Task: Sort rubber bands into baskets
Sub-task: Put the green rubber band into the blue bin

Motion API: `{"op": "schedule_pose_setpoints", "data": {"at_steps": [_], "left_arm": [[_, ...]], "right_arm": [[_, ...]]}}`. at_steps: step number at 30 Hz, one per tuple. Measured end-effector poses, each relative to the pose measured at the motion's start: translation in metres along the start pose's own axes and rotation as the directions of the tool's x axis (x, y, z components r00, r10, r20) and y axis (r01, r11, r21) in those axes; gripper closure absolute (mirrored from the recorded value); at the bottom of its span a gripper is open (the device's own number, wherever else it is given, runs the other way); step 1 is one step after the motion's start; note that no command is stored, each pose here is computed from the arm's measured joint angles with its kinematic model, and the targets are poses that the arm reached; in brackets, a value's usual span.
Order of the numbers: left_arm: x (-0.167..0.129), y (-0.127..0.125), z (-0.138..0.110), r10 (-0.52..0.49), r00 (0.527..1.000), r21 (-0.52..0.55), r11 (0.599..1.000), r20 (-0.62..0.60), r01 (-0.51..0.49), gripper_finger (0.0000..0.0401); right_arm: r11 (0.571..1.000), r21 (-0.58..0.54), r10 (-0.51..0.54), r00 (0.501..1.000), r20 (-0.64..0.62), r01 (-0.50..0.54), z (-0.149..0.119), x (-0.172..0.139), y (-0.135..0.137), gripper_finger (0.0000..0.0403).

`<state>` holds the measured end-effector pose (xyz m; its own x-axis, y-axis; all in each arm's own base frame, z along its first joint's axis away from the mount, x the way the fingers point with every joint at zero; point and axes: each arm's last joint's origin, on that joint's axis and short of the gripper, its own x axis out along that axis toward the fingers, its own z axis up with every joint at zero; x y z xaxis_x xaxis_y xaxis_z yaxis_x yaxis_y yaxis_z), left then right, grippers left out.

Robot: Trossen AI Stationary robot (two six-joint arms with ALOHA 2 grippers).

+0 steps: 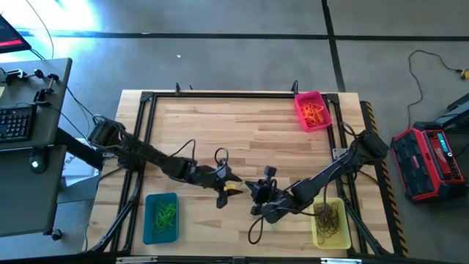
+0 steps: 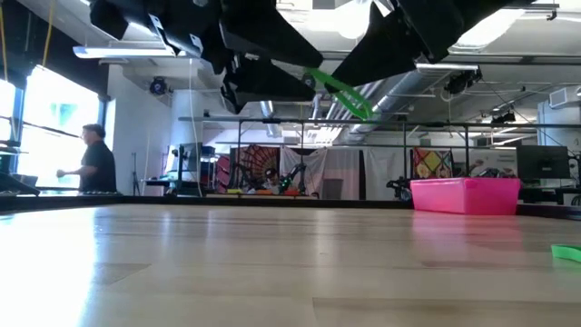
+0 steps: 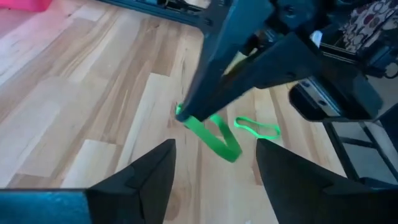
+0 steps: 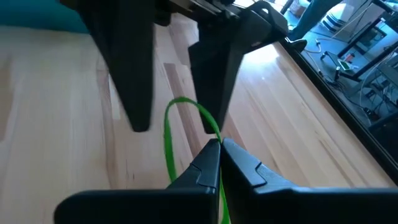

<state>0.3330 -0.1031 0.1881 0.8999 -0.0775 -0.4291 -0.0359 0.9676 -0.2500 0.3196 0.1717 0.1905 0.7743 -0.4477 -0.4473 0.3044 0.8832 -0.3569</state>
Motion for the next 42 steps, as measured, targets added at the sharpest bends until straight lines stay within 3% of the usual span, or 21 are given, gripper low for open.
{"op": "schedule_pose_setpoints", "data": {"at_steps": [6,13,18,24,34,38,42], "left_arm": [[0.001,0.004,0.0,0.006,1.0,0.037,0.999,-0.01,-0.006,0.0227],[0.001,0.004,0.0,0.001,1.0,0.086,0.996,-0.018,0.001,0.0325],[0.001,0.004,0.0,0.001,1.0,0.097,0.995,-0.02,0.001,0.0391],[0.001,0.005,-0.002,0.016,0.999,0.118,0.993,-0.032,-0.012,0.0398],[-0.02,0.005,-0.001,0.07,0.987,0.213,0.976,-0.143,-0.039,0.04],[-0.042,-0.006,-0.001,0.009,0.972,0.263,0.963,-0.233,0.054,0.04],[-0.07,-0.026,-0.006,-0.106,0.932,0.244,0.949,-0.348,0.199,0.04]], "right_arm": [[1.0,0.007,0.004,1.0,0.012,-0.004,0.002,0.0,0.001,0.0403],[1.0,0.001,0.022,0.999,0.027,-0.022,0.004,0.0,0.002,0.0403],[0.994,0.012,0.108,0.994,0.0,-0.108,0.004,0.002,0.003,0.0402],[0.994,0.016,0.11,0.994,-0.005,-0.11,0.004,0.003,0.001,0.0385],[1.0,0.019,-0.02,0.999,0.029,0.02,0.005,0.003,-0.002,0.0278],[1.0,0.013,-0.026,0.999,0.026,0.025,0.004,0.003,-0.003,0.026],[1.0,0.004,-0.027,0.999,0.019,0.027,0.003,0.003,-0.003,0.0258]]}}
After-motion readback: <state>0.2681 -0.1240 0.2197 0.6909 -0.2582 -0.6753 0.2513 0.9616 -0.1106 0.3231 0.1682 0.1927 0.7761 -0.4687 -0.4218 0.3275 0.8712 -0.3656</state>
